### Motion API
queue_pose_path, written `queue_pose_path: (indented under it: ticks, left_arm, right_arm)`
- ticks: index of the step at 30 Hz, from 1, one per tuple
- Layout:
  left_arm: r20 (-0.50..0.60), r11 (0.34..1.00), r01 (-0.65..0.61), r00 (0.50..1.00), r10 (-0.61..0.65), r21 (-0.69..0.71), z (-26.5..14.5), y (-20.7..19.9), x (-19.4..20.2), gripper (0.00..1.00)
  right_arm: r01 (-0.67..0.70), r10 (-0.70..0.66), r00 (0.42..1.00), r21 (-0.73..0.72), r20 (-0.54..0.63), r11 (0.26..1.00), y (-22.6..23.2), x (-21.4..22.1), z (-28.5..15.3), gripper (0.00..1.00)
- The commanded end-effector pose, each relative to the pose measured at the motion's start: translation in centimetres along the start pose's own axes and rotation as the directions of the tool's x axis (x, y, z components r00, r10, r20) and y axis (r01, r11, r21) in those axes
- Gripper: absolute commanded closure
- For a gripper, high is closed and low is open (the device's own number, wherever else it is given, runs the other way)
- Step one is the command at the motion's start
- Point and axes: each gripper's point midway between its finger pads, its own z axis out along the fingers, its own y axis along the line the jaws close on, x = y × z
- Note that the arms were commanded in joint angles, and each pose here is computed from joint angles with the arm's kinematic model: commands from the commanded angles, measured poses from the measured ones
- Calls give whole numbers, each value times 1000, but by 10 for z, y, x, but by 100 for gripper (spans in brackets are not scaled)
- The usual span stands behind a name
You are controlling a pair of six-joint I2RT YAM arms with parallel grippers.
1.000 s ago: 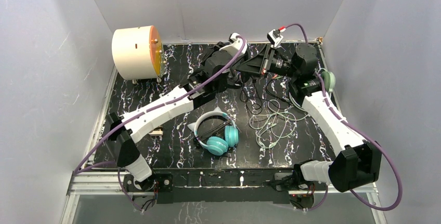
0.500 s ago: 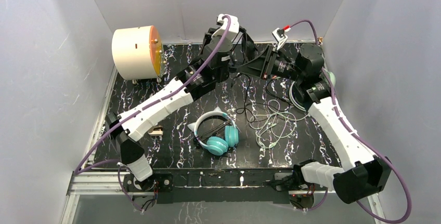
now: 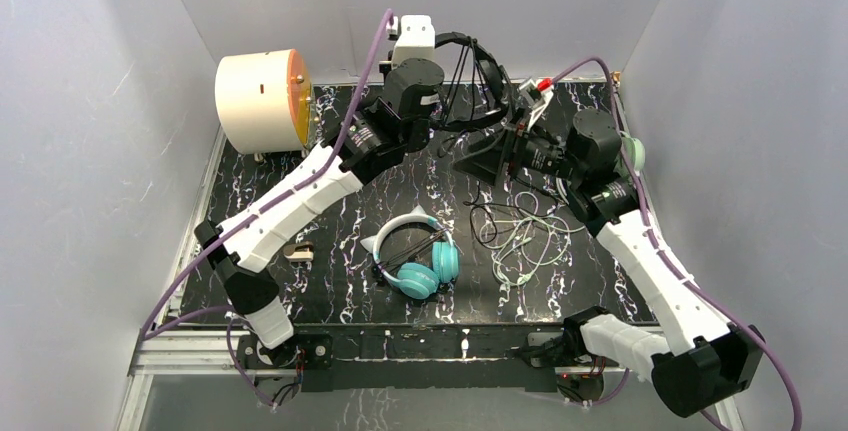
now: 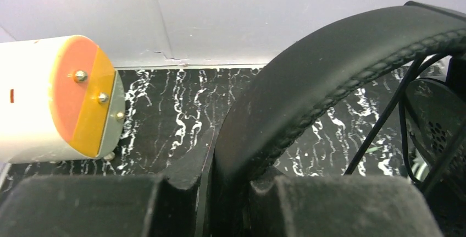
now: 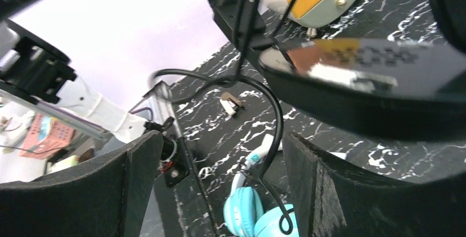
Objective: Wrap the headphones
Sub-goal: Wrap the headphones cable around the headphones.
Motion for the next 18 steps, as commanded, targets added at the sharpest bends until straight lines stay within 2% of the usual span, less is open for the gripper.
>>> queue_pose_path:
  ticks: [1,3,4,6,10,12,13,18]
  left_arm:
    - [119,930,347,925,-360,120,-38,20,-81,100]
    - [120,916,376,912,-392,138,-42,21,-86,100]
    - [120,907,395,903,-412,145,-44,22,-89,100]
    - [125,894,418,890,-438,159,-47,23,-93,100]
    - [151,867,462,858,-490,188,-52,26,-107,100]
    - [175,854,480,841,-513,200,-54,28,-115,100]
    - [188,844,494,827,-530,209,-55,28,-121,100]
    - [237,778,560,745,-623,284,-63,30,-153,100]
  right_arm:
    - [96,-101,990,53,99,994,-7,-8,-5,16]
    - [115,-119,981,35,150,993,-3,-13,-5,23]
    - [123,-125,976,23,178,992,-1,-18,-5,32]
    - [123,-125,973,19,195,992,-1,-21,-3,43]
    - [69,-69,979,4,192,998,-4,-12,-1,82]
    - [21,-18,986,-19,166,1000,-6,3,0,96]
    - [-5,9,990,-27,144,1000,-8,15,0,100]
    - [-85,83,995,38,61,996,-30,70,-10,100]
